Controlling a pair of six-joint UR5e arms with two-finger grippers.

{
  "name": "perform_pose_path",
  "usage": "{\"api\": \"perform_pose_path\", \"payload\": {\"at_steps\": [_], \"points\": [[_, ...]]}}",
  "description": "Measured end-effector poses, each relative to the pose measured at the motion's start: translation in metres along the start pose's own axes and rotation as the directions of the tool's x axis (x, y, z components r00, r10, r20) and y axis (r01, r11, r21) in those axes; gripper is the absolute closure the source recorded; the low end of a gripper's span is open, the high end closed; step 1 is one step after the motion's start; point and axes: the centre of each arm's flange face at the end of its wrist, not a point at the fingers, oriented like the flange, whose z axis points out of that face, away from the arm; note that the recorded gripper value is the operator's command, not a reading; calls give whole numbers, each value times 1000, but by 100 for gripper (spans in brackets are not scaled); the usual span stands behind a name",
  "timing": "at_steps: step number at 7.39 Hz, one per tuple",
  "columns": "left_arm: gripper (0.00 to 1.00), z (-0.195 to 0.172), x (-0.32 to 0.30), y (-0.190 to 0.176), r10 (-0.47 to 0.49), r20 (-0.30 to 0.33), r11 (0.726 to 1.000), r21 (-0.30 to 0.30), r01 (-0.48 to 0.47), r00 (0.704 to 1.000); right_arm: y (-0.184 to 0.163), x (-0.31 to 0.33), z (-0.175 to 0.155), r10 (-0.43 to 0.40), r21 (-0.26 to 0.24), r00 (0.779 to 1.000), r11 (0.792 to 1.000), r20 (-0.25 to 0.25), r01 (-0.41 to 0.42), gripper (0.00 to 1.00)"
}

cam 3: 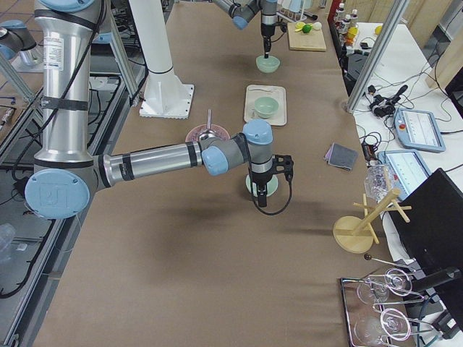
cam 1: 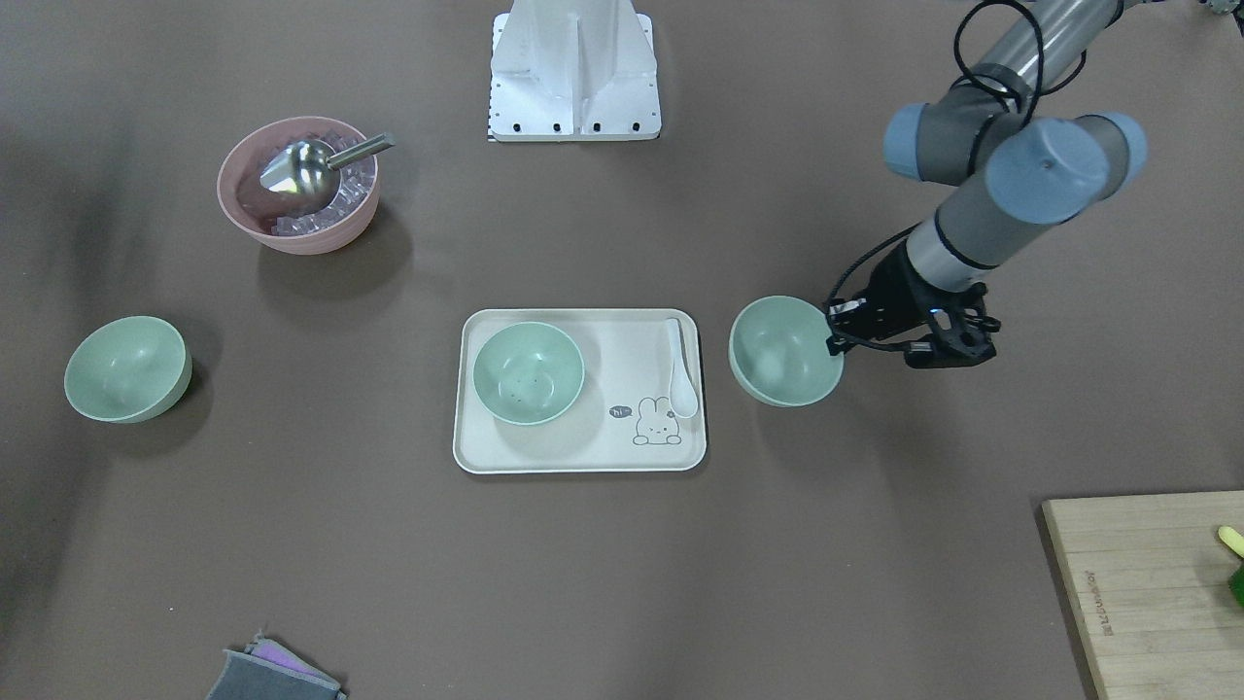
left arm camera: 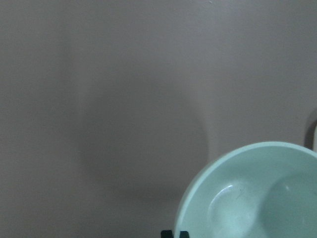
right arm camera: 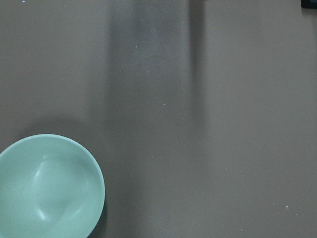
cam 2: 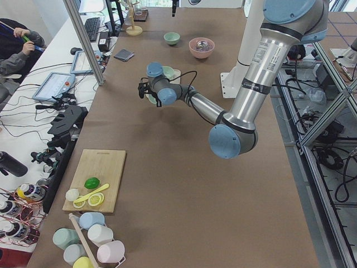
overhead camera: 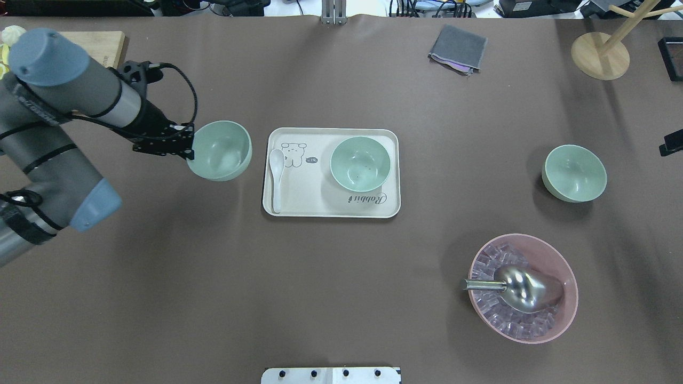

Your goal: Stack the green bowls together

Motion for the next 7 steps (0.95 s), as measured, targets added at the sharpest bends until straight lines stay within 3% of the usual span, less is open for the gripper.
{"api": "perform_pose_path", "payload": {"at_steps": [3, 7], "points": [[100, 6, 119, 28, -70, 6, 997, -19, 70, 998, 0, -1, 1, 0, -1, 1000, 1000, 0, 0, 0], [100, 31, 244, 46, -152, 22, 988, 15, 151, 988, 0, -1, 0, 0, 0, 1000, 1000, -1, 0, 0]]}}
